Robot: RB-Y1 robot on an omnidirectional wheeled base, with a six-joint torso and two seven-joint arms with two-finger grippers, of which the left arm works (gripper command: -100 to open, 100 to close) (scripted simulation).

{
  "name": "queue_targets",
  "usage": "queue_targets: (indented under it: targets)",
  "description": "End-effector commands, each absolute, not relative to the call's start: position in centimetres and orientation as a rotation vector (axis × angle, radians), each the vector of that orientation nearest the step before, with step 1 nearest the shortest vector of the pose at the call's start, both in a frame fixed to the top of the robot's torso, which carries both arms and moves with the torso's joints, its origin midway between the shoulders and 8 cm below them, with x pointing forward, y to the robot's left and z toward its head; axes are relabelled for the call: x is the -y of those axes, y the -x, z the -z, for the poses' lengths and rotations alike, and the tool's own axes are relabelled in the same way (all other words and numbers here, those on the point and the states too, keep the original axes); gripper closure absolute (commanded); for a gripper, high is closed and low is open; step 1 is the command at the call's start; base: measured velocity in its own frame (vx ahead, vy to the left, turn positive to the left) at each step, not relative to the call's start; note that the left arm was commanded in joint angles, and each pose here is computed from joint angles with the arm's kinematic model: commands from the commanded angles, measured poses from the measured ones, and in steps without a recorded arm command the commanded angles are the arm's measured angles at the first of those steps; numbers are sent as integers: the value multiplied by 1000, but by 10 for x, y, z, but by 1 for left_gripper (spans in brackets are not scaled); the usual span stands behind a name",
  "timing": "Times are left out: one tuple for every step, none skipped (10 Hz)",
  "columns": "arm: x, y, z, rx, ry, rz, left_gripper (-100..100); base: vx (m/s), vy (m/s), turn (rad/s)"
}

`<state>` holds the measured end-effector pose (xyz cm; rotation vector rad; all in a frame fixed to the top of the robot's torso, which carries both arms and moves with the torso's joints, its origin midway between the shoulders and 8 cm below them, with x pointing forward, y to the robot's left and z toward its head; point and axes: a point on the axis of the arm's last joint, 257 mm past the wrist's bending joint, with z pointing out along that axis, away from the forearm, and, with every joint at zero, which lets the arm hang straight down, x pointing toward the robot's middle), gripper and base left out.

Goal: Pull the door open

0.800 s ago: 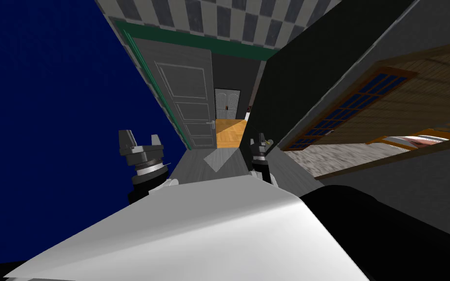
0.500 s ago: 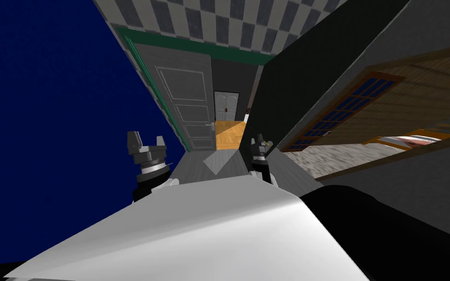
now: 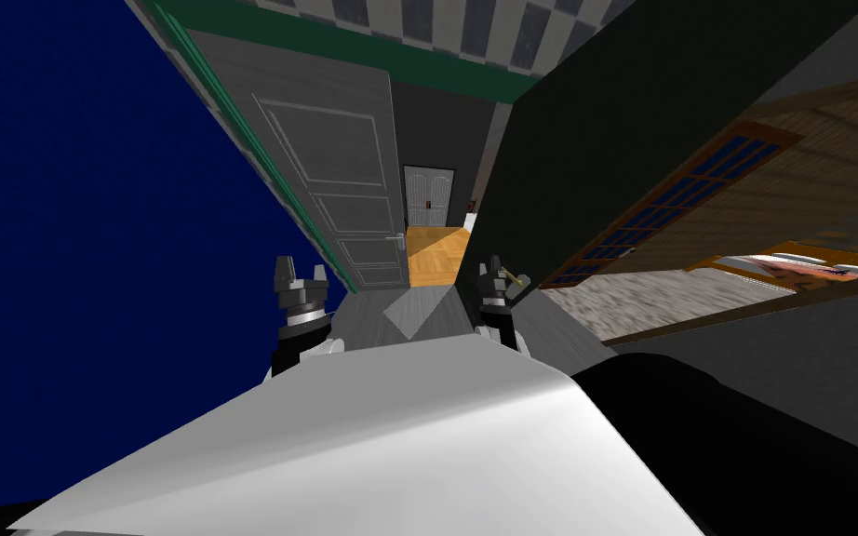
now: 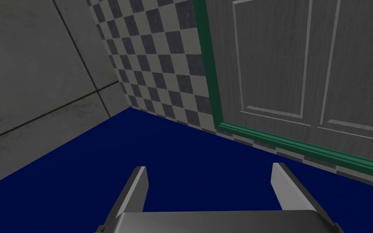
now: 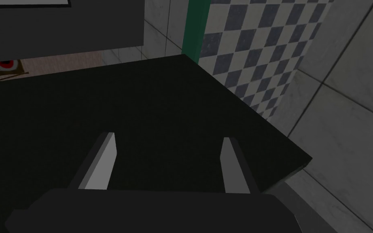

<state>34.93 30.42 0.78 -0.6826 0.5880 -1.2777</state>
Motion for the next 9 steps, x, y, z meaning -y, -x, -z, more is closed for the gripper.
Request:
queue_targets:
  targets:
    - [-306, -359, 1, -612, 700, 1277, -100, 128, -8, -45]
    - [-307, -368, 13, -636, 719, 1275, -100, 144, 1, -74]
    - [-308, -372, 18, -648, 729, 1274, -100, 132, -26, -53]
    - [-309, -376, 24, -660, 738, 1273, -100, 115, -28, -24]
    - [-310, -381, 30, -673, 749, 1271, -100, 98, -19, -34]
    - [-311, -385, 36, -685, 760, 1269, -100, 97, -4, -45]
    - [-313, -390, 43, -697, 771, 1267, -100, 83, -9, -52]
    - [-314, -394, 49, -709, 782, 1265, -100, 91, -10, -38]
    - [-315, -398, 55, -722, 793, 1262, -100, 113, -8, -37]
